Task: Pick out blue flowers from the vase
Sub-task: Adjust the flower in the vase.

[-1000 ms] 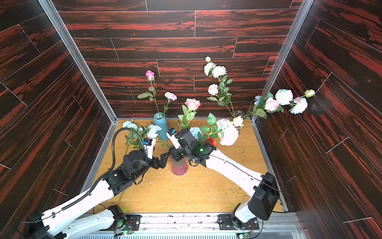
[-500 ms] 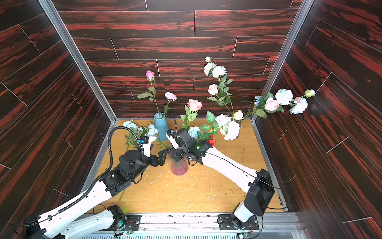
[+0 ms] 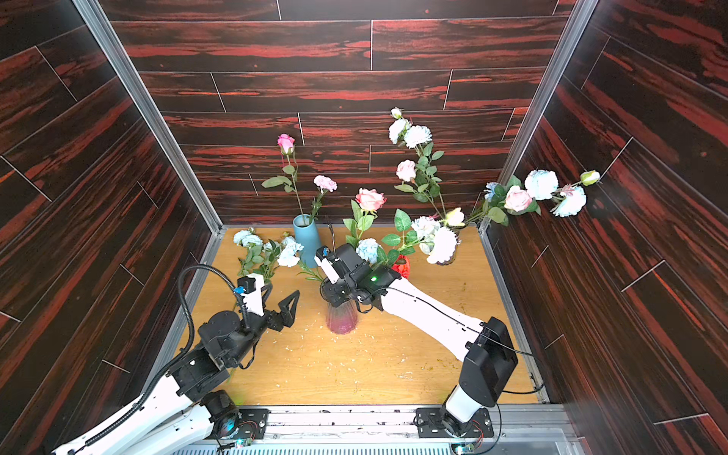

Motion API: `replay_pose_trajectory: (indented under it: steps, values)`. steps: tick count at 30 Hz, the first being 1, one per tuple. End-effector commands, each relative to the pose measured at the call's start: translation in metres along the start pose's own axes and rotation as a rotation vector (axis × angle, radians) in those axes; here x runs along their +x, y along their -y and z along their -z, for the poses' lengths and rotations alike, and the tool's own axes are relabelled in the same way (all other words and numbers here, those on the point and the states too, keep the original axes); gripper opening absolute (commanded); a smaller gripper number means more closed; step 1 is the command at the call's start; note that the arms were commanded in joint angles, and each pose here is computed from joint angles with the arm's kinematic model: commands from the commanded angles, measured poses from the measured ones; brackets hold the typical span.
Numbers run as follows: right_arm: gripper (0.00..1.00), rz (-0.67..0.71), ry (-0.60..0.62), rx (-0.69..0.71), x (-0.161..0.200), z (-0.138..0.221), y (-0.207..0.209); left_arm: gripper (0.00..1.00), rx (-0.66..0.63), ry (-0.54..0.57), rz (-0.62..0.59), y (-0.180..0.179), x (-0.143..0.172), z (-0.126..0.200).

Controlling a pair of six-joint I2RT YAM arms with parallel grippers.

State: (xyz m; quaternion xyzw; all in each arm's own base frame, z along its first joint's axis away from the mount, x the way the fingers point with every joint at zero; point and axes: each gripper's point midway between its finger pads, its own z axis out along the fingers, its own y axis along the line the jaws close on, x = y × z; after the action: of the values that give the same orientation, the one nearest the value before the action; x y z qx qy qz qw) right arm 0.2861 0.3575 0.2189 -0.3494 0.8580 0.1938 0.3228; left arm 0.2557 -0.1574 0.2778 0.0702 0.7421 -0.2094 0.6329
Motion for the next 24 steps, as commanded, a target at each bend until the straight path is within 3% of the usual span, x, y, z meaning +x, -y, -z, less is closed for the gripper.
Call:
replay_pose_trajectory:
  steps: [1,11,24]
  values:
    - [0.21,-0.012,-0.024,-0.036,0.008,-0.015,-0.004,0.9,-0.031,0.024,0.002,-0.006,-0.002,0.0]
    - [0.0,-0.027,0.007,-0.06,0.006,-0.009,-0.004,0.9,-0.025,0.009,0.003,-0.004,0.003,-0.005]
    - [0.0,-0.006,0.154,-0.047,-0.04,0.043,-0.002,0.9,-0.027,0.004,0.002,-0.005,0.004,-0.006]
